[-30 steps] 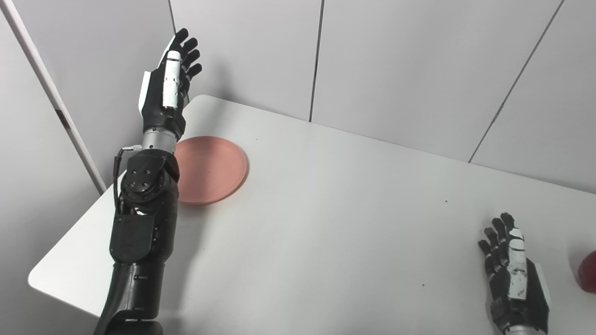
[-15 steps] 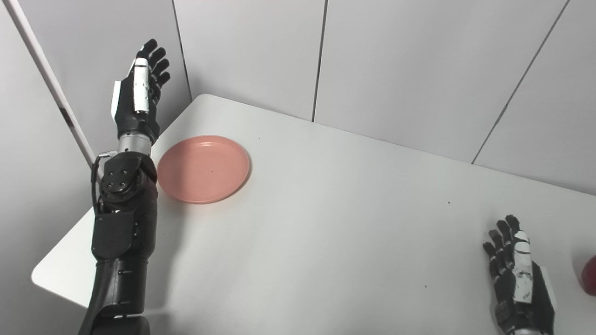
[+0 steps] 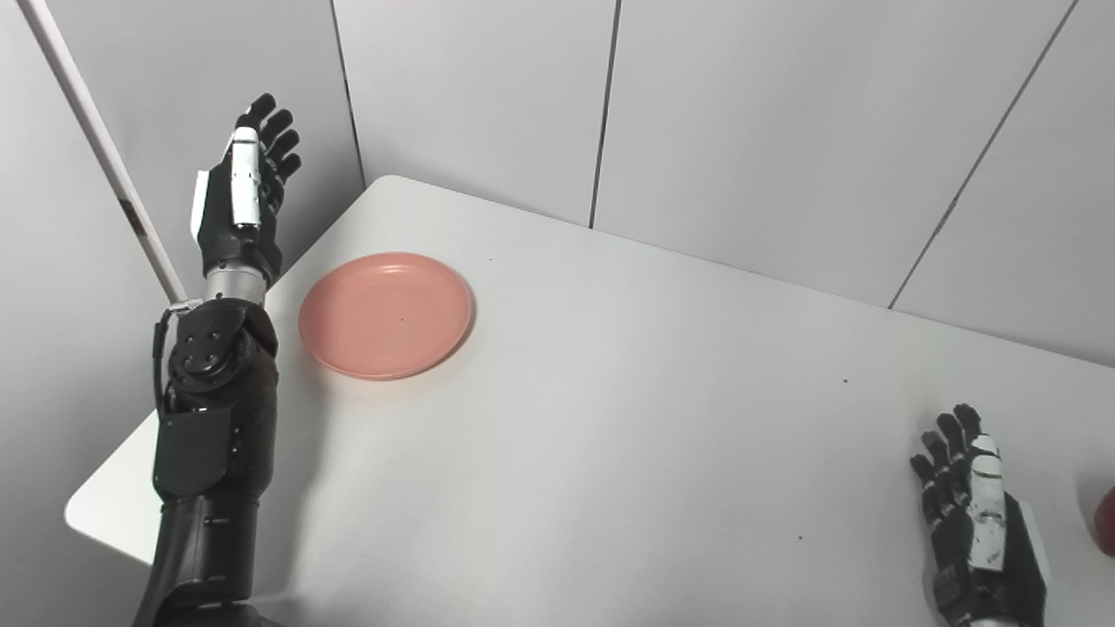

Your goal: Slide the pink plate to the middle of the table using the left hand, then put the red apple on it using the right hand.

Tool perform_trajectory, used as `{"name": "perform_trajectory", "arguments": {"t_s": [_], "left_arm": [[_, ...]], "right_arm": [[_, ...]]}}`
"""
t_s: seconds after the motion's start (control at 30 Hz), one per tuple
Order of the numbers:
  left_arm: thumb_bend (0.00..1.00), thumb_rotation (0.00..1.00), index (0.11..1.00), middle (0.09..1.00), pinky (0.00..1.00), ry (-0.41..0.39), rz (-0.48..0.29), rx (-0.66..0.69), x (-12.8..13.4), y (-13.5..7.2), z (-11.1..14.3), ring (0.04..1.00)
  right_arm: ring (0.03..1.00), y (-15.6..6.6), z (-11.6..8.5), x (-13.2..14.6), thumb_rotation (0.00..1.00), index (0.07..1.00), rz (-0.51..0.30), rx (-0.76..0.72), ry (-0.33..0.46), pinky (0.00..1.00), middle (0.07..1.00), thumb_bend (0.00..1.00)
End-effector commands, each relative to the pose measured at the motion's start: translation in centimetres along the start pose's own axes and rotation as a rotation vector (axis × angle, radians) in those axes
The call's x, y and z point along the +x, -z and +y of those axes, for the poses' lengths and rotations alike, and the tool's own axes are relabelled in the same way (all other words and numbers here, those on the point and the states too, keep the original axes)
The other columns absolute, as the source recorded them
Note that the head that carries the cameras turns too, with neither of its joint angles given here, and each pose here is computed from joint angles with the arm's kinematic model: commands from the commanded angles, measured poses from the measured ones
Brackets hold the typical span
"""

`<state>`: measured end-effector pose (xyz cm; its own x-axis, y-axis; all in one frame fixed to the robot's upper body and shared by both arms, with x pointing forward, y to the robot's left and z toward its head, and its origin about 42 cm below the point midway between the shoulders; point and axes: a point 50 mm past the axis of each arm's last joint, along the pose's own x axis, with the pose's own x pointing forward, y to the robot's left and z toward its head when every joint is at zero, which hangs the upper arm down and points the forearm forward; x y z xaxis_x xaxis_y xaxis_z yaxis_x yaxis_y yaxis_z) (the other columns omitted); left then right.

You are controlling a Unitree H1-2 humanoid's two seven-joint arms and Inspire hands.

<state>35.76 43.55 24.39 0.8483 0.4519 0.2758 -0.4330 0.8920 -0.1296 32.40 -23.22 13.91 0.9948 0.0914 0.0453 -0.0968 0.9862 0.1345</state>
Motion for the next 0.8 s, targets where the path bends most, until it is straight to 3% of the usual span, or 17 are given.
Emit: {"name": "perform_trajectory", "arguments": {"t_s": [0.0,0.57,0.77], "left_arm": [[0.38,1.00,0.864,0.895,0.90,-0.001,-0.082,0.026,0.8,-1.8,0.5,0.904],[0.35,1.00,0.873,0.904,0.91,-0.029,-0.017,0.024,-1.0,0.5,1.3,0.910],[0.35,1.00,0.857,0.886,0.87,-0.015,0.008,0.037,-1.5,1.3,1.3,0.892]], "right_arm": [[1.000,-1.8,0.2,0.4,1.00,1.000,-0.094,-0.003,-0.009,1.00,1.000,0.18],[1.000,-2.0,0.1,0.4,1.00,1.000,-0.099,-0.001,-0.018,1.00,1.000,0.17],[1.000,-2.0,0.0,0.3,1.00,1.000,-0.096,-0.003,-0.014,1.00,1.000,0.17]]}}
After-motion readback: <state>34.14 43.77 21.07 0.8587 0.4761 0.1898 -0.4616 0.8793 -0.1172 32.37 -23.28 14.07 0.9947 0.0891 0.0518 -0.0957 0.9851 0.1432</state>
